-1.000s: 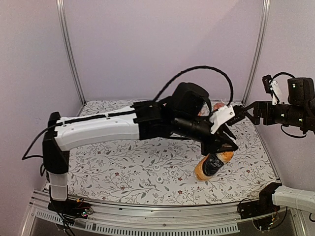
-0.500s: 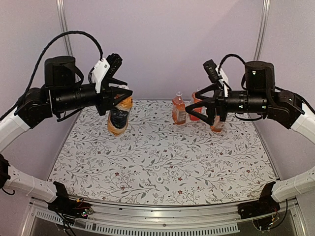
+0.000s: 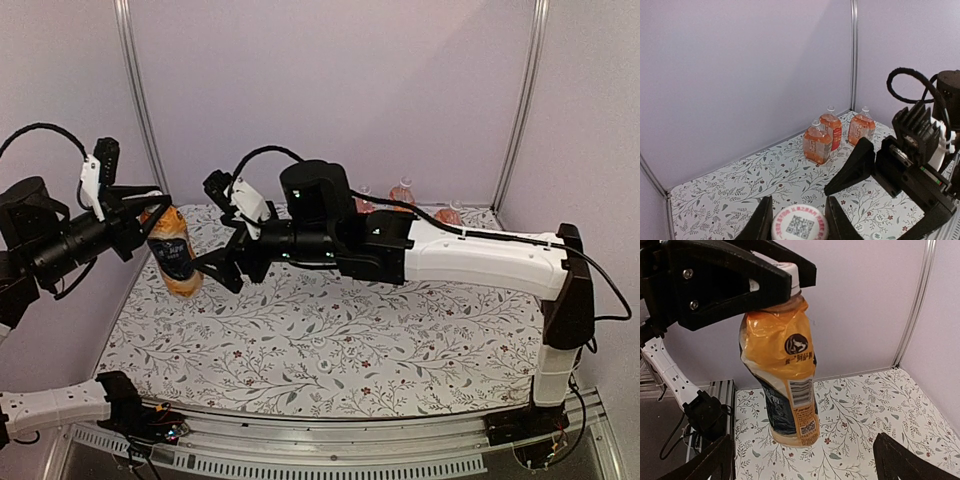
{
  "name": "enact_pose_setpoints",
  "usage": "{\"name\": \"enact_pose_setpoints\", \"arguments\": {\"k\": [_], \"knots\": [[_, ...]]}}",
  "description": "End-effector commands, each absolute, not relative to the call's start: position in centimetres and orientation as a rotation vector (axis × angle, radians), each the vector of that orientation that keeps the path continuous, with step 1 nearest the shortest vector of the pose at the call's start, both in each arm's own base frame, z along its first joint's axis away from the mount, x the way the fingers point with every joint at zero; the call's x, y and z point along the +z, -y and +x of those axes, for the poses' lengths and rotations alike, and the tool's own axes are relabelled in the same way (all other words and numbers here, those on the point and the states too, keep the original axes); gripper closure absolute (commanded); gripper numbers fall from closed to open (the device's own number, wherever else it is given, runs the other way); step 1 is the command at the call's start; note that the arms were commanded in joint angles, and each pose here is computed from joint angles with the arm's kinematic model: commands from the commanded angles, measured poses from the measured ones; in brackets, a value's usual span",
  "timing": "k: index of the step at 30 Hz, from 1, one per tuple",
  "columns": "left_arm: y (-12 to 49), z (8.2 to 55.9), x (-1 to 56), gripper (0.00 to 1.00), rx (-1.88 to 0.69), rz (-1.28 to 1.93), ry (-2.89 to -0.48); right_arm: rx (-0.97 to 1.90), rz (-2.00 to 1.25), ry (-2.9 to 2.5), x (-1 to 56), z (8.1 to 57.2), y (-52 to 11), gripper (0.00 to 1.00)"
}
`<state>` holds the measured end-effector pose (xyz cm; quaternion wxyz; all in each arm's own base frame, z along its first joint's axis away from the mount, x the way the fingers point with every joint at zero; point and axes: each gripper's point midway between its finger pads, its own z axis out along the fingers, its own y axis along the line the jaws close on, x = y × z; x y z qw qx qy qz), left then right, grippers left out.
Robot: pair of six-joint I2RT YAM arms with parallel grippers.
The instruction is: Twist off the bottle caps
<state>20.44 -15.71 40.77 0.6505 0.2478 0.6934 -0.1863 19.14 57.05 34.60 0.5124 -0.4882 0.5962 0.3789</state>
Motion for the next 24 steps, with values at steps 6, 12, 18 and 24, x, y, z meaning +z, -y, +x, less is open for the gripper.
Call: {"name": "enact_pose_setpoints", "arguments": {"k": [6, 12, 18, 24], "knots": [[15.1, 20.8, 40.6, 1.0, -0.541, 0.418, -1.569, 1.086, -0.997, -1.424, 35.3, 19.7, -64.0, 0.01], [14.8, 20.4, 40.7, 1.0, -0.531, 0.429, -1.556, 1.09, -0.954, -1.47, 33.0, 20.7, -66.0, 0.05], [15.4, 20.5, 40.0, 1.0, -0.509, 0.49, -1.562, 1.052, -0.983, -1.497, 31.0, 20.8, -66.1, 0.29], [16.0, 20.6, 39.7, 0.94, -0.5, 0.536, -1.552, 1.036, -0.989, -1.485, 31.9, 20.6, -65.2, 0.54]]}}
